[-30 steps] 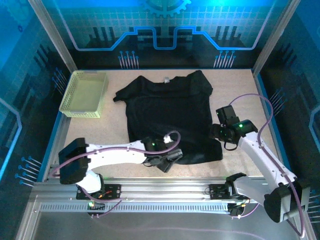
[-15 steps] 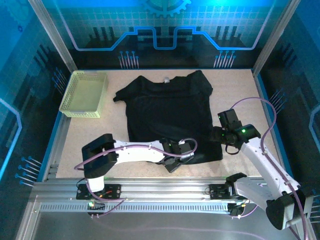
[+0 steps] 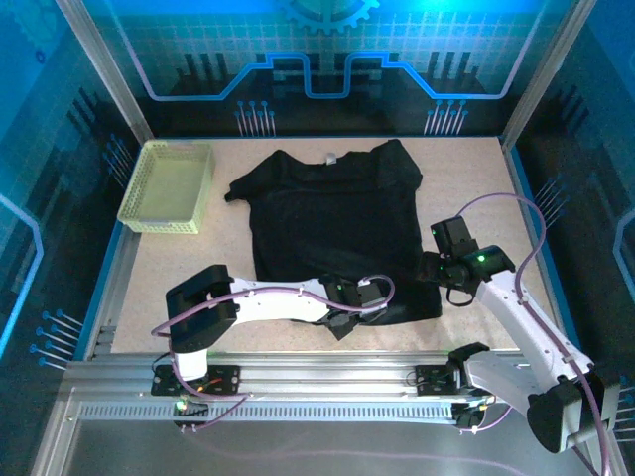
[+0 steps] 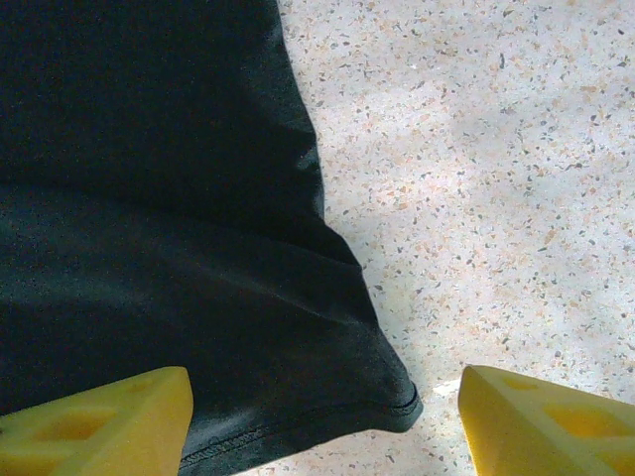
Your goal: Fold the inside-out t-shirt
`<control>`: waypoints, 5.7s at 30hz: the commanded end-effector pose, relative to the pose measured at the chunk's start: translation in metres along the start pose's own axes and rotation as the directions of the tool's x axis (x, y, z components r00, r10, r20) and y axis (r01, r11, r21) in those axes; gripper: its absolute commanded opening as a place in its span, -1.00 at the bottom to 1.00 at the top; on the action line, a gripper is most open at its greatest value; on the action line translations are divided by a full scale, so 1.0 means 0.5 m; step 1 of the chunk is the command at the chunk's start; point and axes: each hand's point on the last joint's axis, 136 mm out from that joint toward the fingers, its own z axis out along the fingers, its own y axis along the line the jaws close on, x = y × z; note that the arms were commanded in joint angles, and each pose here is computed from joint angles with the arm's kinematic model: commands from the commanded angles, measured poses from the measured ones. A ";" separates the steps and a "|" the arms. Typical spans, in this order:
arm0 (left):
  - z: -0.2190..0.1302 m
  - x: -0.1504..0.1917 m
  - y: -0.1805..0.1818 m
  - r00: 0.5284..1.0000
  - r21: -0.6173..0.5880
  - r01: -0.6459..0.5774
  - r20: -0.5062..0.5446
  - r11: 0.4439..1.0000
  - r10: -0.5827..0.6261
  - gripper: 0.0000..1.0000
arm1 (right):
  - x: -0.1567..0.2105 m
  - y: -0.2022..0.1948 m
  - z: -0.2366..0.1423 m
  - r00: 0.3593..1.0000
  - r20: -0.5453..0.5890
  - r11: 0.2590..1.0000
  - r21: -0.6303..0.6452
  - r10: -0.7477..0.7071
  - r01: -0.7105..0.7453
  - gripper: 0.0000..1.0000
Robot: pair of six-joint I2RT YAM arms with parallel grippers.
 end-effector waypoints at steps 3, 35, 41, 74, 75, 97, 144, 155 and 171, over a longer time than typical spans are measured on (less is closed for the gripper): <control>-0.011 -0.013 0.003 0.999 0.003 0.012 0.032 1.000 -0.012 -0.93 | 0.012 -0.004 0.002 1.000 -0.015 1.000 0.003 0.006 -0.006 0.46; -0.282 -0.196 0.175 0.779 0.421 0.316 0.396 0.850 -0.486 -1.00 | 0.269 0.446 -0.049 0.758 0.393 0.554 -0.520 -0.520 0.650 0.32; -0.329 -0.203 0.199 0.739 0.463 0.314 0.428 0.829 -0.520 -1.00 | 0.231 0.438 -0.005 0.746 0.473 0.597 -0.452 -0.469 0.662 0.33; -0.636 -0.258 0.139 0.603 0.583 0.042 0.633 0.811 -0.486 -1.00 | -0.086 0.489 0.122 0.752 0.615 0.843 -0.255 -0.237 0.474 0.36; -0.647 -0.263 0.129 0.598 0.575 0.031 0.645 0.818 -0.476 -1.00 | -0.102 0.494 0.125 0.753 0.618 0.849 -0.254 -0.227 0.464 0.37; -0.627 -0.330 0.150 0.542 0.573 0.153 0.633 0.805 -0.553 -1.00 | -0.143 0.578 0.081 0.850 0.510 0.760 -0.499 -0.130 0.415 0.40; -0.412 -0.233 0.213 0.584 0.472 0.400 0.530 0.786 -0.615 0.01 | -0.292 0.542 0.186 0.931 0.361 0.829 -0.537 0.055 0.159 0.50; -0.361 -0.263 0.119 0.680 0.566 0.199 0.508 0.800 -0.529 0.70 | -0.295 0.552 0.167 0.931 0.363 0.820 -0.545 0.045 0.173 0.50; -0.327 -0.303 0.189 0.611 0.435 0.352 0.565 0.829 -0.555 -0.53 | -0.292 0.557 0.150 0.926 0.377 0.828 -0.527 0.026 0.191 0.50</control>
